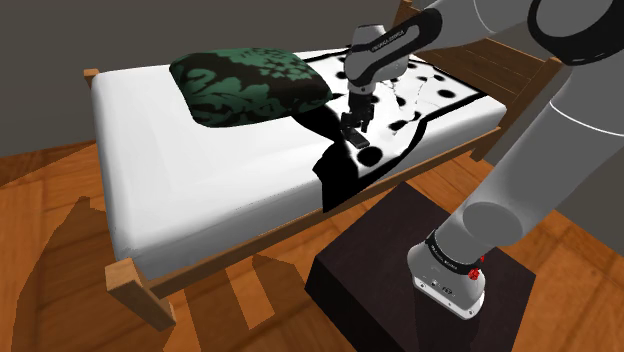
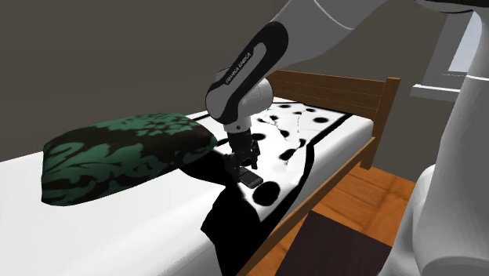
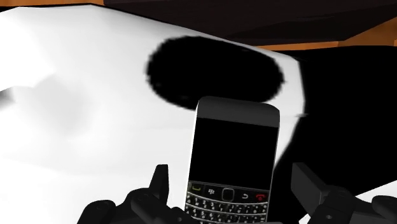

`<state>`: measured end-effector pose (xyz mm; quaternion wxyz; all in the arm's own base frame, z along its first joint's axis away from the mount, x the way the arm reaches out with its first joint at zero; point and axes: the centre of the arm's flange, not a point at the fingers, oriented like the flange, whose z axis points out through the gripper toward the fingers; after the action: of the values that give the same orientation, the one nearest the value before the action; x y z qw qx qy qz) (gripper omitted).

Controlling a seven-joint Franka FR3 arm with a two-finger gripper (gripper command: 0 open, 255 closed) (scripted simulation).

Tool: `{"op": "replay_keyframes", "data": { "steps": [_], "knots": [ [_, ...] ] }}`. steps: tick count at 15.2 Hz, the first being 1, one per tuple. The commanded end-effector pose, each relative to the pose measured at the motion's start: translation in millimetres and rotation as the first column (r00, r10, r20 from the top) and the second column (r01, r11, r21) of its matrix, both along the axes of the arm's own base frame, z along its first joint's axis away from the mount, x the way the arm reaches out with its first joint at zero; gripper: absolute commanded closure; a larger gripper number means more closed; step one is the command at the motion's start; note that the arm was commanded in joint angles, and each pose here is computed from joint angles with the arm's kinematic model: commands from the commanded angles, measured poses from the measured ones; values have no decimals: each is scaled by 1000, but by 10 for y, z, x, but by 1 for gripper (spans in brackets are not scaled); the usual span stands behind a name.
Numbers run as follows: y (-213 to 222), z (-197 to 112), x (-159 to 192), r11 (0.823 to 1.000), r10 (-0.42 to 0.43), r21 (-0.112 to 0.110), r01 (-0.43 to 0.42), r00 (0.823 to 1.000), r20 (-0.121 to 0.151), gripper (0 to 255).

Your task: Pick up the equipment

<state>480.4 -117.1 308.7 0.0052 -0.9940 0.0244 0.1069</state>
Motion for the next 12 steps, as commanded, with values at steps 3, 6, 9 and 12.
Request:
{"op": "replay_keyframes", "data": {
  "steps": [3,6,9,12],
  "knots": [
    [3,-73,2,1000,0,0,0,1000,0,255],
    [6,-72,5,1000,0,0,0,1000,0,255],
    [3,-75,1,1000,0,0,0,1000,0,255],
    [4,-73,-2,1000,0,0,0,1000,1,255]
  ]
}}
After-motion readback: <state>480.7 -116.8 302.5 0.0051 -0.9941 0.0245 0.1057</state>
